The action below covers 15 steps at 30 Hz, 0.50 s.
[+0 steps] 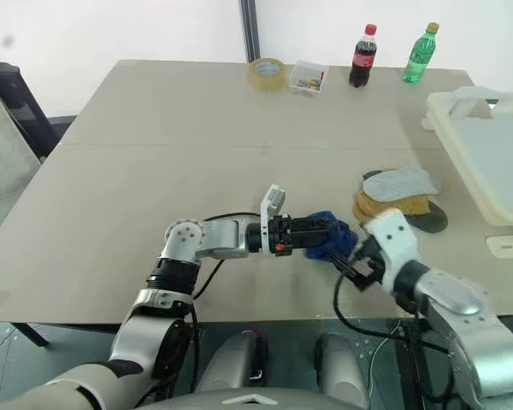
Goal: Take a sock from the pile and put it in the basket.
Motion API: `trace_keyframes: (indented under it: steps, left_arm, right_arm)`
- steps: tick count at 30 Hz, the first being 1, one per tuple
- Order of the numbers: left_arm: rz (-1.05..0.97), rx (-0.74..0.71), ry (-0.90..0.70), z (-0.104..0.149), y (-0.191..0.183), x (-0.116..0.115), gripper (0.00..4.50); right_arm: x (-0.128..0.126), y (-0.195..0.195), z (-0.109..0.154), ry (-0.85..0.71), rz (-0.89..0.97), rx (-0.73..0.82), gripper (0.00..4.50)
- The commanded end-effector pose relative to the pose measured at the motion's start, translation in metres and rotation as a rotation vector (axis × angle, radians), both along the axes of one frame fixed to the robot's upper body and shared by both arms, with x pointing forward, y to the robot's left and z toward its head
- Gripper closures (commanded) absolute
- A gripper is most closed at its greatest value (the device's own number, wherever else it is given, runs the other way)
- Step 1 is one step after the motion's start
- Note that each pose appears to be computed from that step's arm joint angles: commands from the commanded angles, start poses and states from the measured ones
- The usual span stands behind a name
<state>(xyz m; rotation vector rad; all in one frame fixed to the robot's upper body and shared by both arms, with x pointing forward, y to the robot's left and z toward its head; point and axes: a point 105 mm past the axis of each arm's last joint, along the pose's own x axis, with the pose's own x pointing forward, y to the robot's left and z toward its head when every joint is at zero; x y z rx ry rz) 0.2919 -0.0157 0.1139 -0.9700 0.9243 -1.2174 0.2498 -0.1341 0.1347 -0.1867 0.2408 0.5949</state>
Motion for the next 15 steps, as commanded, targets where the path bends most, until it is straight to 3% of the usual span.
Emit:
trace_keyframes:
  steps: [1,7,15]
  left_arm:
    - [-0.016,-0.026,-0.029,0.008,-0.004,0.001,0.76]
    - [-0.014,-0.028,-0.035,0.007,-0.002,0.002,0.76]
    - [-0.015,-0.023,-0.033,0.004,0.002,0.0,0.76]
  right_arm:
    - [0.013,-0.003,0.001,-0.013,-0.084,0.023,0.02]
    - [0.021,-0.024,-0.02,0.053,-0.199,-0.014,0.02]
    - [0.015,-0.034,-0.039,0.206,-0.313,0.121,0.02]
